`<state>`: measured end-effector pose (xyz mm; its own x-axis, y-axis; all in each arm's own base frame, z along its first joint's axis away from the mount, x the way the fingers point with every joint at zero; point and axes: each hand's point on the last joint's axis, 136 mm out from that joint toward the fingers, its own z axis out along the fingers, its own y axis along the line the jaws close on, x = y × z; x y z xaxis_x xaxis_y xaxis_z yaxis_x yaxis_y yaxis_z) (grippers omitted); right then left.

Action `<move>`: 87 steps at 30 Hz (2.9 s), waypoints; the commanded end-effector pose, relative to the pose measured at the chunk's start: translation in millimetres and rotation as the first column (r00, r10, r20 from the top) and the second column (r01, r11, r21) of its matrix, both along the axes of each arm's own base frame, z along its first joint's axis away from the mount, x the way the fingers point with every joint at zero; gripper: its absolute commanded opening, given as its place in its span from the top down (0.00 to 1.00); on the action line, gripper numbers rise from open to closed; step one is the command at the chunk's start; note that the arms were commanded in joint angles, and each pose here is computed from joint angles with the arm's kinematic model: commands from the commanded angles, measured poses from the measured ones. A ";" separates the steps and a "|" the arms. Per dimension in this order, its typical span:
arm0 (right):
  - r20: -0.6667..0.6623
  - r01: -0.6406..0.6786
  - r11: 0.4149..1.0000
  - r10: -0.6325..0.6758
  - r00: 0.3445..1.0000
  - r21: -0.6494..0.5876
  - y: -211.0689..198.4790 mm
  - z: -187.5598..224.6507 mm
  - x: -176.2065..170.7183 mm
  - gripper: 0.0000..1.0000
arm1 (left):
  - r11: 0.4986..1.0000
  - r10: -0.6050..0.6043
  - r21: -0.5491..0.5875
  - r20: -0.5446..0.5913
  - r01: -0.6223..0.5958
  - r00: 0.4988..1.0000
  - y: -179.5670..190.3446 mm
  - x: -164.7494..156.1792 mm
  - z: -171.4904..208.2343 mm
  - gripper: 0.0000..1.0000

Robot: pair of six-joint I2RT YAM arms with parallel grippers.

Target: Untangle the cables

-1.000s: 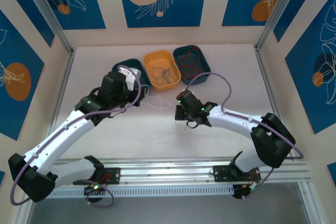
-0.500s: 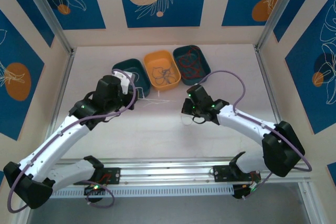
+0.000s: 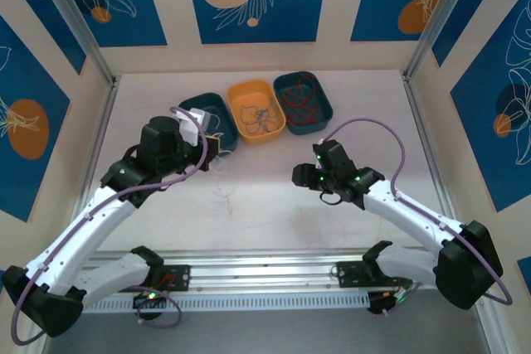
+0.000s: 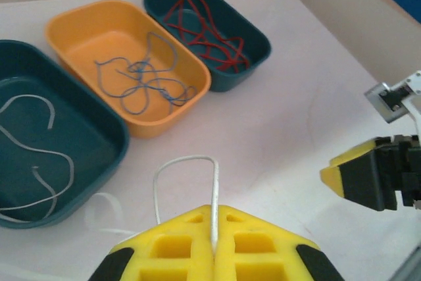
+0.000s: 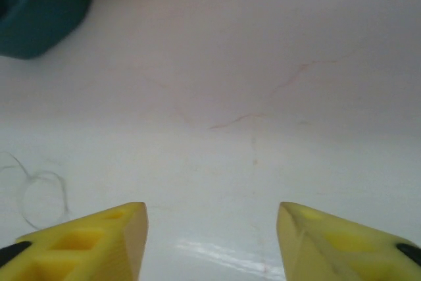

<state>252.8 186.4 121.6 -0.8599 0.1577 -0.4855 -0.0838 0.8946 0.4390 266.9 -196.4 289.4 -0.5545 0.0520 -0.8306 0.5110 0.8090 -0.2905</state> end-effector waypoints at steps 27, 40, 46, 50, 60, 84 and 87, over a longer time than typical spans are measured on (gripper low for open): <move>-0.317 -0.021 0.913 0.163 0.934 0.407 98.4 43.4 21.2 0.34 | 0.960 -0.243 -0.138 0.029 0.245 0.970 -46.5 -7.8 11.7 1.00; -0.406 -0.034 0.898 0.232 0.884 0.439 138.2 25.8 19.0 0.34 | 0.960 -0.241 -0.142 0.024 0.241 0.970 -47.6 -5.9 6.0 1.00; -0.431 -0.028 0.898 0.238 0.870 0.439 145.0 17.6 15.1 0.37 | 0.959 -0.242 -0.149 0.021 0.243 0.970 -48.7 -5.6 5.3 1.00; -0.435 -0.038 0.888 0.261 0.862 0.457 152.8 15.8 17.6 0.40 | 0.958 -0.245 -0.147 0.021 0.245 0.969 -48.8 -6.1 4.3 1.00; -0.448 -0.043 0.888 0.272 0.852 0.458 160.6 4.7 27.8 0.48 | 0.953 -0.264 -0.147 0.020 0.263 0.964 -48.7 -11.4 3.2 1.00; -0.438 0.234 0.948 -0.119 0.891 0.218 15.4 -21.5 39.2 1.00 | 0.999 -0.026 0.030 0.160 0.021 0.987 16.6 -15.8 34.6 1.00; -0.429 0.259 0.947 -0.156 0.890 0.192 0.2 -21.4 39.0 1.00 | 0.999 0.001 0.038 0.179 -0.008 0.984 23.1 -15.4 40.8 1.00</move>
